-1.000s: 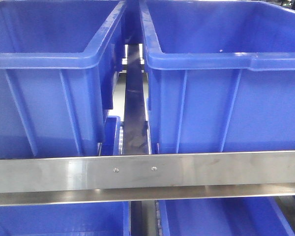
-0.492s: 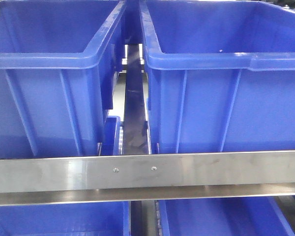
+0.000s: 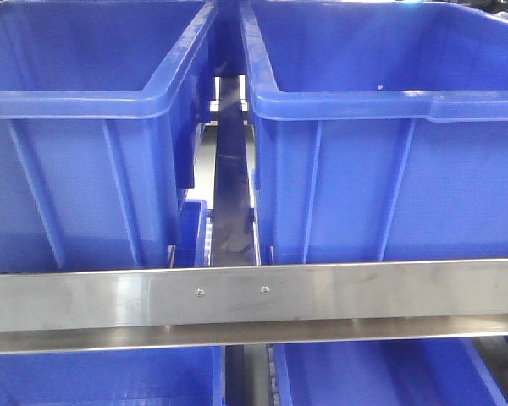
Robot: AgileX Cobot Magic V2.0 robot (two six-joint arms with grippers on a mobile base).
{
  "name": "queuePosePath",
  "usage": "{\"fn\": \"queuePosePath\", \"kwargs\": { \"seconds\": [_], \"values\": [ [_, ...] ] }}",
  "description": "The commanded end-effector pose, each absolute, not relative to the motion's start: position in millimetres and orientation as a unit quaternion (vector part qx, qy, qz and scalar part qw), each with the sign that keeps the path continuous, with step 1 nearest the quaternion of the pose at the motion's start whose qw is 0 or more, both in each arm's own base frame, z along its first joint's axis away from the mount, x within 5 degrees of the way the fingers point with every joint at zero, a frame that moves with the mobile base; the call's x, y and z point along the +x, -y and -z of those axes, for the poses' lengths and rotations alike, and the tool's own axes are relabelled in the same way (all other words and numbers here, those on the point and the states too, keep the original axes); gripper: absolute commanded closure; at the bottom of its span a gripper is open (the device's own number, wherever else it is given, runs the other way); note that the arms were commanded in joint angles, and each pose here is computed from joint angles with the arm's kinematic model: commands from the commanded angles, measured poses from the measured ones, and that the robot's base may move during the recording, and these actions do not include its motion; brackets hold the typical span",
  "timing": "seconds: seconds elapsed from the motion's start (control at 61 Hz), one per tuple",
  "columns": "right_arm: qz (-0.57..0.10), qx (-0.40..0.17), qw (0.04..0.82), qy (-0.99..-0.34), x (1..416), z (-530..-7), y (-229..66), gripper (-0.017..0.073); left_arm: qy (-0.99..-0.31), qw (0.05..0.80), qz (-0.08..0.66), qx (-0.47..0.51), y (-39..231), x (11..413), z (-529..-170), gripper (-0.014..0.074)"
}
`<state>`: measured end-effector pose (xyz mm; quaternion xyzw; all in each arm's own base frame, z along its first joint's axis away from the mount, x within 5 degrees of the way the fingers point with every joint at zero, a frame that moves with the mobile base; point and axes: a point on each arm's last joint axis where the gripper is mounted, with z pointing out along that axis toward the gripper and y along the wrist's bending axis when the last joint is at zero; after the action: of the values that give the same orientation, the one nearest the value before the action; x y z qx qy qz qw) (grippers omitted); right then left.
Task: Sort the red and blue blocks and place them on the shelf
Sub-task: 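Open both grippers to drop the cubes into the blue bins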
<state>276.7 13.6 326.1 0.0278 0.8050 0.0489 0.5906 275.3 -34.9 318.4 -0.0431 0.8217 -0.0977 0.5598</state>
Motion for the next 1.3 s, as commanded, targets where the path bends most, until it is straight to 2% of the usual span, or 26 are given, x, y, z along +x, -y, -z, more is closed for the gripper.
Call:
{"fn": "queuePosePath", "kwargs": {
  "seconds": [0.0,0.328,0.656,1.05,1.279],
  "values": [
    [-0.052,0.015,0.654,-0.754,276,-355,-15,0.0498,-0.776,0.619,0.115,-0.038,36,271,-349,0.0461],
    [-0.036,-0.007,0.672,-0.739,263,-369,-15,0.0513,-0.795,0.601,0.083,-0.02,32,253,-354,0.0461],
    [-0.021,-0.025,0.674,-0.738,216,-370,-14,0.0513,-0.781,0.621,0.073,-0.008,25,207,-351,0.0461],
    [-0.04,-0.045,0.69,-0.722,143,-331,-17,0.0513,-0.768,0.636,0.075,-0.004,18,147,-315,0.0462],
    [-0.041,-0.045,0.699,-0.712,128,-324,-15,0.0513,-0.769,0.635,0.075,-0.005,16,135,-303,0.0462]
  ]
}}
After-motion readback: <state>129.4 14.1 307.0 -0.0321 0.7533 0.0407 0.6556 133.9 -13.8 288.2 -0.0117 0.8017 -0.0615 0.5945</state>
